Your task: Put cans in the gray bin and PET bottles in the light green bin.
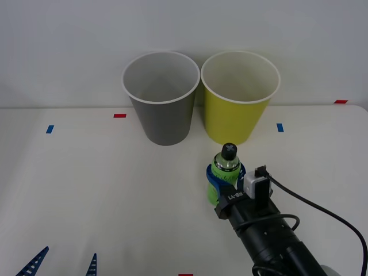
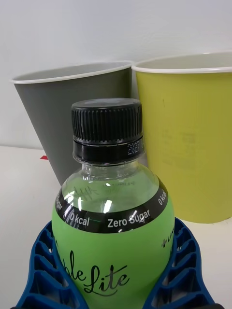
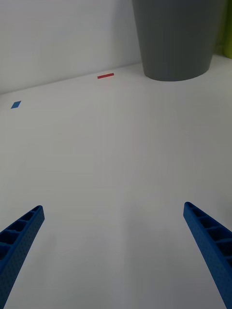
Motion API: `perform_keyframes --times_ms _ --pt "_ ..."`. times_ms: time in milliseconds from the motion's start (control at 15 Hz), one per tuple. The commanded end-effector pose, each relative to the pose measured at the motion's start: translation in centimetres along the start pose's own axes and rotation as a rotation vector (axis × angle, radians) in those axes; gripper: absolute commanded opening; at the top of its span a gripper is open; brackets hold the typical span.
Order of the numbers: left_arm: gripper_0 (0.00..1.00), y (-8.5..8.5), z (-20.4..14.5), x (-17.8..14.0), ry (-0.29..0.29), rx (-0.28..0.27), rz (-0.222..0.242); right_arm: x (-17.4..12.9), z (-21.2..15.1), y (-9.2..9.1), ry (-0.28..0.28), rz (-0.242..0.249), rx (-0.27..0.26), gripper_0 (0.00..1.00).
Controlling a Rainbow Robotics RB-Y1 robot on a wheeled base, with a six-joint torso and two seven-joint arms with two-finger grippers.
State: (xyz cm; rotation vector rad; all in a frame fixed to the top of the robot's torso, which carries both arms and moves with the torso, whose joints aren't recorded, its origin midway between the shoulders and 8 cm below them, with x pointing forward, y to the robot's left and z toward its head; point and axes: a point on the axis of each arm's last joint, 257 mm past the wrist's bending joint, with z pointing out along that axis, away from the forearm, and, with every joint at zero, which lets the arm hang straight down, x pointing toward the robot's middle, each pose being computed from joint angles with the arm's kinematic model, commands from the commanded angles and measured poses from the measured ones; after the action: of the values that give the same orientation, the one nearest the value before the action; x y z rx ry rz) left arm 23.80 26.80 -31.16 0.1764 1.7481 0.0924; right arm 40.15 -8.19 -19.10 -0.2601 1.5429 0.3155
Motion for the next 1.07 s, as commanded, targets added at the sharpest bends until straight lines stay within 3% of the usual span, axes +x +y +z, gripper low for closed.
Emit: perform_keyframes --times_ms 67,333,1067 --pt "1.0 0.0 0.0 0.0 0.0 0.0 0.0 -2.5 -0.2 -0.2 0.097 -0.011 0.005 0.0" --pt "1.0 0.0 0.0 0.0 0.0 0.0 0.0 -6.6 -0.4 -0.4 0.177 -0.003 0.015 0.0" --pt "1.0 0.0 0.0 0.0 0.0 0.0 0.0 -14.5 1.1 -2.3 0.248 0.024 0.043 0.0"
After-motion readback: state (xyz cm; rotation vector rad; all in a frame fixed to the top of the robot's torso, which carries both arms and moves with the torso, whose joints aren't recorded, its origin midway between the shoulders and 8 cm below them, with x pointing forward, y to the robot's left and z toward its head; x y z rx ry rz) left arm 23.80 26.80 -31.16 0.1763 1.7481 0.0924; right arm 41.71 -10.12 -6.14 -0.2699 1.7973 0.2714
